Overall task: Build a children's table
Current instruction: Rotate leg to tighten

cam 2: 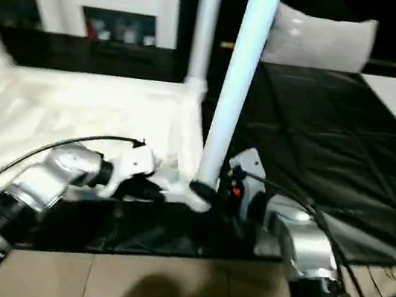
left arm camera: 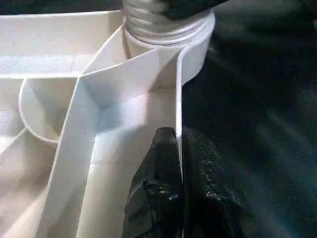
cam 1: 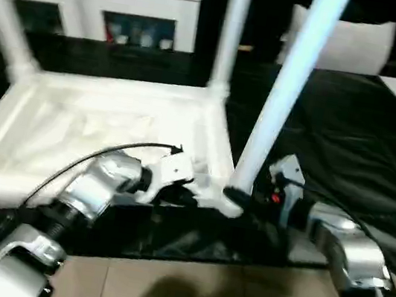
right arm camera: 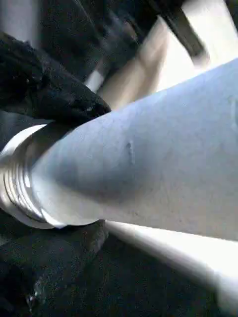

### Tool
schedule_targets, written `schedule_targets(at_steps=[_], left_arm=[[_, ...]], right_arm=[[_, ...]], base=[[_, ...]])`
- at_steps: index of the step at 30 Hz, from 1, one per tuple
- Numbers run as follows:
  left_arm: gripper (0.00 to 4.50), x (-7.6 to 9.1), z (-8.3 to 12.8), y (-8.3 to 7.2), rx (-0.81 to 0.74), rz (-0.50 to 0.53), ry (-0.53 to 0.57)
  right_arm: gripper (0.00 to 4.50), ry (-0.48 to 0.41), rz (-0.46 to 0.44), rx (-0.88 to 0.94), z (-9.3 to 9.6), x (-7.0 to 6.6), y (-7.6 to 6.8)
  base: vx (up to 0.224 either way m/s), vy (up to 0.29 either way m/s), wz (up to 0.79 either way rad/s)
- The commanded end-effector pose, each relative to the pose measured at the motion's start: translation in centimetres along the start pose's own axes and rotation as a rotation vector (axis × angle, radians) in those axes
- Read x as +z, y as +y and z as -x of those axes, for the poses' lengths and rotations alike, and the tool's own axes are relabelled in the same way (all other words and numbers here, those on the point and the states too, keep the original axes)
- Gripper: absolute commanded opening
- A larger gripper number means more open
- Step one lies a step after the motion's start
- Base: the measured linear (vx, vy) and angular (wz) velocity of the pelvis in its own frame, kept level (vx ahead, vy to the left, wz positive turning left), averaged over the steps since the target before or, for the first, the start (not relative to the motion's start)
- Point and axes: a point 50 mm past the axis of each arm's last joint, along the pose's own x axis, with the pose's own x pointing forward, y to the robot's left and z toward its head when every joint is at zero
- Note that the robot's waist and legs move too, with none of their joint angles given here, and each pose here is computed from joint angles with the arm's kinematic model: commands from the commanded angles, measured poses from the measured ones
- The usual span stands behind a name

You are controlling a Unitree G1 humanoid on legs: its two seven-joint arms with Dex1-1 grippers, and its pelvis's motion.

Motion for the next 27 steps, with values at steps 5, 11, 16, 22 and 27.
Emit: schedule_targets(at_steps=[5,11,16,22,27], left_arm=[[0.0,2.7,-2.9,-1.1,0.128,0.08,-0.077],[0.0,2.6,-2.4,-1.0,0.115,-0.011,-0.055],[0.0,2.0,-1.8,-0.6,0.112,-0.066,-0.022],[0.0,0.1,-0.2,-0.1,-0.002,-0.164,0.065],[0.0,-0.5,0.8,-0.2,-0.121,-0.21,0.085]], right_arm=[[3.36,-0.029,-0.069,-0.118,-2.8,0.5,1.1],[3.83,-0.072,-0.03,-0.11,-2.7,1.0,1.2],[4.27,-0.056,0.06,-0.085,-1.6,0.7,0.5],[4.44,-0.039,0.191,0.057,2.2,0.9,-1.1],[4.44,0.047,0.289,0.181,4.2,0.8,-1.4]], base=[[0.0,0.0,0.0],[0.0,0.0,0.0],[0.0,0.0,0.0],[0.0,0.0,0.0],[0.0,0.0,0.0]])
